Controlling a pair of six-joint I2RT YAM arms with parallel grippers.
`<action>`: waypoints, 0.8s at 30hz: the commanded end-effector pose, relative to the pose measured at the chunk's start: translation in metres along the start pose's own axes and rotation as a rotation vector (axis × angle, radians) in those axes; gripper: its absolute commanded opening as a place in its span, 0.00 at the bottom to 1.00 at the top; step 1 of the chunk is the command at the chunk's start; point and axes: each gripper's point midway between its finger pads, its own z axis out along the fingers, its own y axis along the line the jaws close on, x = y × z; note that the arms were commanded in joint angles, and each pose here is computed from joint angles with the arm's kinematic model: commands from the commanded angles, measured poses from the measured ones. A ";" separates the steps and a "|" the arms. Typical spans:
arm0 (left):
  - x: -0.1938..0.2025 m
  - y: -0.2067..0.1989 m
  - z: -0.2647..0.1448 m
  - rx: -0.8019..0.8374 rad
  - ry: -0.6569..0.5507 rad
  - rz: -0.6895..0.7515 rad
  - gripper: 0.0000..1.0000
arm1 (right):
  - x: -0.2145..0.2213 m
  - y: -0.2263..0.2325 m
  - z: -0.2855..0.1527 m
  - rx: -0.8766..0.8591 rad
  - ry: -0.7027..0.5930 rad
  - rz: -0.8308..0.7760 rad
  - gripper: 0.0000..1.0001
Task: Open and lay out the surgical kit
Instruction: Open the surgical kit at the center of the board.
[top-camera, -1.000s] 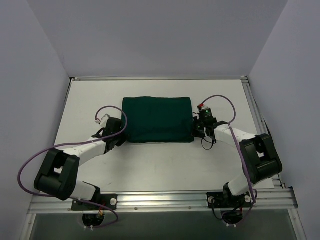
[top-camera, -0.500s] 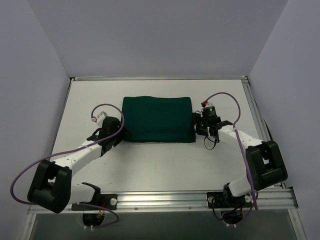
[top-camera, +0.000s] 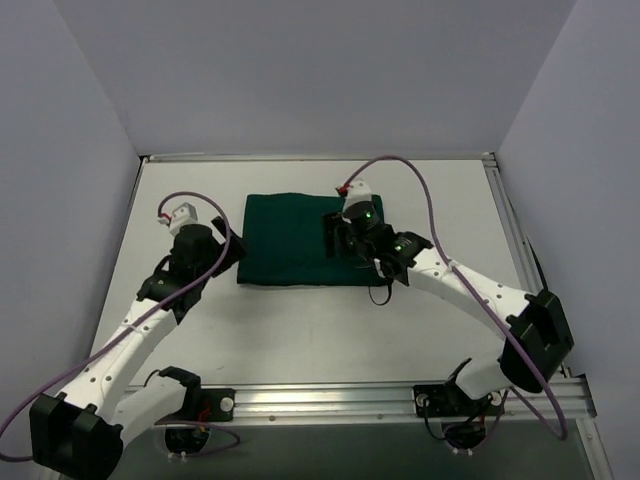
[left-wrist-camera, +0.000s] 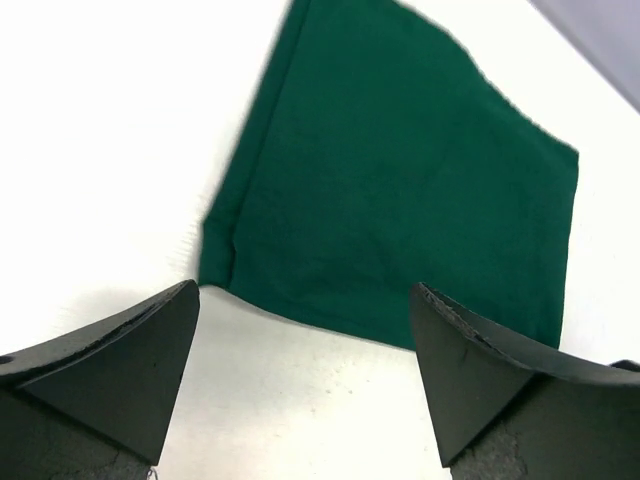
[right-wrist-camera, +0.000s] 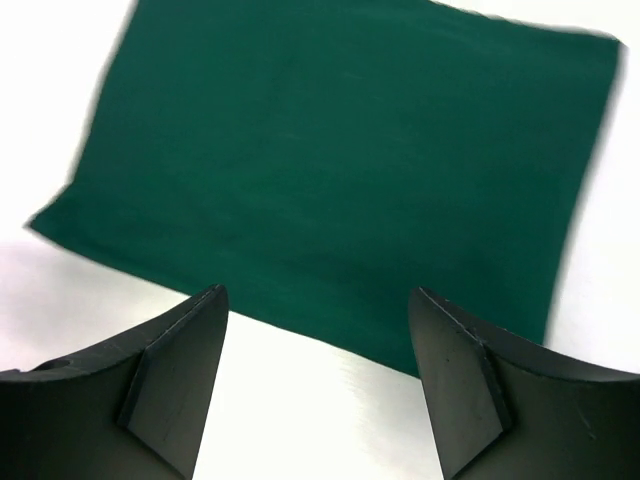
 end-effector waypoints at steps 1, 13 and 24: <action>-0.044 0.012 -0.025 -0.047 -0.085 0.116 0.94 | -0.017 0.049 0.007 -0.032 -0.050 -0.135 0.68; -0.088 0.082 -0.053 -0.211 -0.152 0.157 0.94 | 0.011 0.180 0.090 -0.087 -0.043 -0.291 0.56; -0.084 0.086 -0.047 -0.219 -0.139 0.181 0.94 | 0.048 0.219 0.137 -0.076 -0.006 -0.275 0.55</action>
